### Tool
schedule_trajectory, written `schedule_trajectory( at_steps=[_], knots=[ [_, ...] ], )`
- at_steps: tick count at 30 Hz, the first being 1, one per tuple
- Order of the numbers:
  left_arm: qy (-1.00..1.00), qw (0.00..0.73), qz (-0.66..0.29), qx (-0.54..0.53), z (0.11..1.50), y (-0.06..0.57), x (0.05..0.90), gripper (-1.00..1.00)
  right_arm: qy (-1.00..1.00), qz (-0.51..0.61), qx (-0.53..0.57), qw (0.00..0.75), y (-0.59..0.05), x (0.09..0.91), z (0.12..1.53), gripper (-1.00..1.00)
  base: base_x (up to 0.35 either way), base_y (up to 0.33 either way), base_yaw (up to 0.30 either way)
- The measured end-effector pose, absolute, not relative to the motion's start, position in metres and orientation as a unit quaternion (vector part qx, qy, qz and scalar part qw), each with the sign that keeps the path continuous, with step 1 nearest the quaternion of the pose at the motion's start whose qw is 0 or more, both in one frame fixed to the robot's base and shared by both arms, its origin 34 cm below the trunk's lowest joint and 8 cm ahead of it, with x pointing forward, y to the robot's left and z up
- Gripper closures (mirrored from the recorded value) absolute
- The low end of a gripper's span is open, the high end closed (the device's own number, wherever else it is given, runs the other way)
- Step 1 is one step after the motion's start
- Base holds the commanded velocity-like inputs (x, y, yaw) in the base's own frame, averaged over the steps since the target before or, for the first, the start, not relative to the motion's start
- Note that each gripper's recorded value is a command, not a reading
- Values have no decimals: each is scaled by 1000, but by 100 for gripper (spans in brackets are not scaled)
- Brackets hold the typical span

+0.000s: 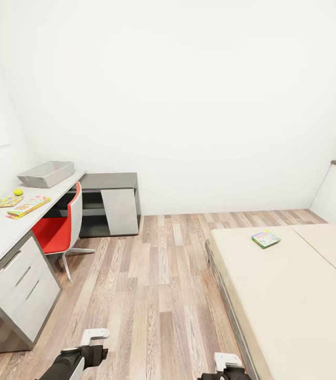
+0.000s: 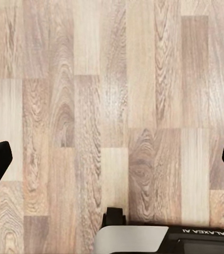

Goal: Put all the toys in the child's room - the three board games (two on the bed and one on the table), the two jigsaw puzzles on the table, and the tennis ball on the table - inside the toy box on the table in the child's room.

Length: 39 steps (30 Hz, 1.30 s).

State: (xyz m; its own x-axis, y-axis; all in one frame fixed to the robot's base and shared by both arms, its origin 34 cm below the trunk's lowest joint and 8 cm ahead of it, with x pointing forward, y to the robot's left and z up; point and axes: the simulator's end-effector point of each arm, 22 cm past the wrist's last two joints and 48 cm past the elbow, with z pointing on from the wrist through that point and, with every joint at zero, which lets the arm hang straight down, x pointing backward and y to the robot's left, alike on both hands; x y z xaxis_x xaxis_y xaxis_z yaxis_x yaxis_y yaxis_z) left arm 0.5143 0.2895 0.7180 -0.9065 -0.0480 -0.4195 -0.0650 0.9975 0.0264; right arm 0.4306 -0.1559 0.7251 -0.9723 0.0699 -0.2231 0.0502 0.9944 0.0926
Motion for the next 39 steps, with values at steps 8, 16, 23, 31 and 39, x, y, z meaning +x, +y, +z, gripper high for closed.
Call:
schedule_trajectory(
  at_steps=[8,16,23,31,39],
  knots=[
    [976,214,19,-29,718,290,514,-100,993,44,29,110,-154,429,725,-100,0,0,0],
    [978,205,-13,-21,737,275,531,-100,992,46,25,115,-153,449,736,-100,0,0,0],
    [978,201,-43,-15,743,262,535,-100,991,47,25,121,-153,456,741,-100,0,0,0],
    [978,202,-50,-14,745,259,537,-100,991,47,25,125,-152,459,743,-100,0,0,0],
    [978,202,-51,-14,745,258,537,-100,990,47,25,127,-152,459,742,-100,0,-6,0]
  ],
)
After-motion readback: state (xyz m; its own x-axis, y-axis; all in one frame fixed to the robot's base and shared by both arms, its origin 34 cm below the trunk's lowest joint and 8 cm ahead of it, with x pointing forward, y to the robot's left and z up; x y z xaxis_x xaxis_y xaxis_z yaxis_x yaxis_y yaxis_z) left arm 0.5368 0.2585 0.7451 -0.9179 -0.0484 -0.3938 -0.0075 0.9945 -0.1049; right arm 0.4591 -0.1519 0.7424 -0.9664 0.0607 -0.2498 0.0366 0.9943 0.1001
